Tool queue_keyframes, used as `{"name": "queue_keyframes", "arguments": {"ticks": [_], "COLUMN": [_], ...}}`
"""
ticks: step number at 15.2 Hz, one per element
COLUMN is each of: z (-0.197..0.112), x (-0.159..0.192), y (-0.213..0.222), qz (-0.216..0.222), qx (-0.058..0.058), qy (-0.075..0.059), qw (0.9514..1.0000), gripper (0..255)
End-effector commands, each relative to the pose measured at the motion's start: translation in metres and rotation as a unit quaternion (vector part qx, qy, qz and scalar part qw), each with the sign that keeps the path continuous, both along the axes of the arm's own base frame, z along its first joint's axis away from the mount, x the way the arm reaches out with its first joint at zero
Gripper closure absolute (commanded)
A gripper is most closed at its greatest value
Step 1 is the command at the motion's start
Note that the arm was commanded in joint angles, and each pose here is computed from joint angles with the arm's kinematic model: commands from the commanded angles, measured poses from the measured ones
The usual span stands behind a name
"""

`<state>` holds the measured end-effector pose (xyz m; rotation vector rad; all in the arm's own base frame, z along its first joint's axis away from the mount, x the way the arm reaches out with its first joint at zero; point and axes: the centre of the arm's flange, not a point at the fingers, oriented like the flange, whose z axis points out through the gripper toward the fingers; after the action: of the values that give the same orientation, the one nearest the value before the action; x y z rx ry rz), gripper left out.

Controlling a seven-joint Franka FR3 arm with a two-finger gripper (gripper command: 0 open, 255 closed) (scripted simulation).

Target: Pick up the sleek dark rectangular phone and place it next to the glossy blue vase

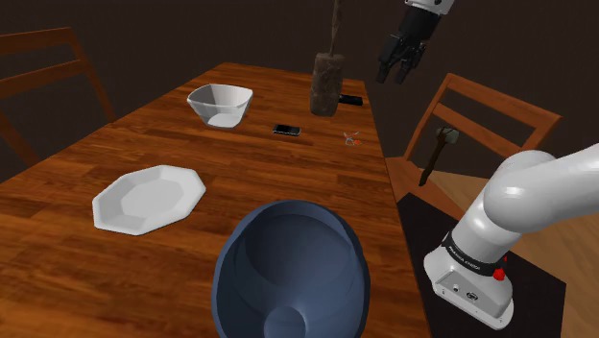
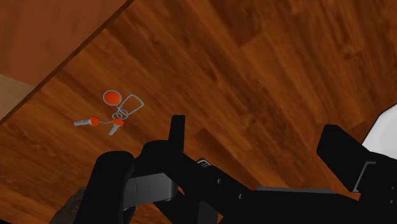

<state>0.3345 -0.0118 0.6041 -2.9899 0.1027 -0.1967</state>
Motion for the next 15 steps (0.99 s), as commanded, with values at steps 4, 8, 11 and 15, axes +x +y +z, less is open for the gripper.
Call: {"name": "queue_keyframes", "arguments": {"ticks": [4, 8, 11, 15], "z": [-0.022, -0.052, -0.075, -0.105], "x": [0.035, 0.081, 0.115, 0.161], "y": [-0.002, -0.003, -0.002, 0.002], "qz": [0.025, 0.059, 0.084, 0.118], "qx": [-0.008, -0.018, -0.026, -0.037], "qy": [0.005, 0.011, 0.015, 0.021], "qw": [0.9996, 0.9980, 0.9960, 0.9921], "gripper": [0, 0, 0, 0]}}
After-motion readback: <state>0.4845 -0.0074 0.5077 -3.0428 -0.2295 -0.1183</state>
